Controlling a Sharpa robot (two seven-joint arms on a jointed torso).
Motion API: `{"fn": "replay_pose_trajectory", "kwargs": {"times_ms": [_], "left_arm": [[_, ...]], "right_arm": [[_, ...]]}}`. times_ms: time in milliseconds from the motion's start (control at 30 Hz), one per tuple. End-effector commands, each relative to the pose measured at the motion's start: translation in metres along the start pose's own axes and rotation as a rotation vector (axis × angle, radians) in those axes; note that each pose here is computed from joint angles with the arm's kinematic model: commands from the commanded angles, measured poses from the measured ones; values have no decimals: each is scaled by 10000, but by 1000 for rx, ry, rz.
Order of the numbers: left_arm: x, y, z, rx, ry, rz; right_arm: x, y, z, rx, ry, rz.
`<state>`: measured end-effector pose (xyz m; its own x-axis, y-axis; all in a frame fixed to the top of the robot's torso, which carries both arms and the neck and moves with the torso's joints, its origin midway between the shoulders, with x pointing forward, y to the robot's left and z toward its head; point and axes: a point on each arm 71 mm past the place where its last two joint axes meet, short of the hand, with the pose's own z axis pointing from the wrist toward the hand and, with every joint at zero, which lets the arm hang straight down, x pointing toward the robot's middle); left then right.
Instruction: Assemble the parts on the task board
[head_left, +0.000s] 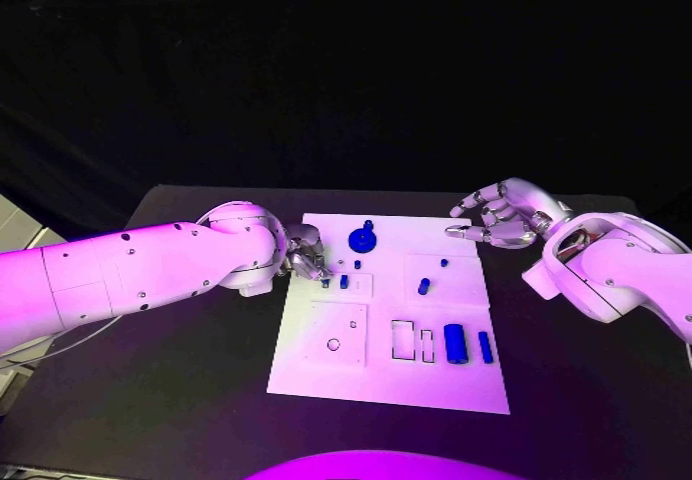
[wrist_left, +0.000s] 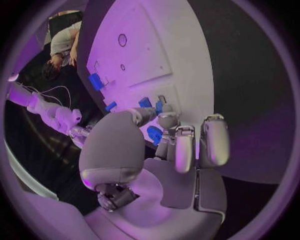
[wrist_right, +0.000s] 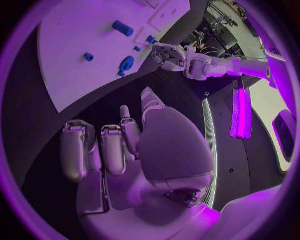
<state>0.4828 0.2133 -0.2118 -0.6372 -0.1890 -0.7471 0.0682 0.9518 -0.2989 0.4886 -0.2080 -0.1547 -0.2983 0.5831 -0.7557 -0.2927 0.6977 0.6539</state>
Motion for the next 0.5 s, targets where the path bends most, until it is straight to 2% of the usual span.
{"fn": "replay_pose_trajectory", "kwargs": {"times_ms": [33, 500], "left_arm": [[27, -21, 2, 4, 15, 28], [81, -23, -13, 5, 39, 41]], "right_arm": [[8, 15, -2, -17, 2, -3], [6, 9, -6, -14, 4, -3]]}}
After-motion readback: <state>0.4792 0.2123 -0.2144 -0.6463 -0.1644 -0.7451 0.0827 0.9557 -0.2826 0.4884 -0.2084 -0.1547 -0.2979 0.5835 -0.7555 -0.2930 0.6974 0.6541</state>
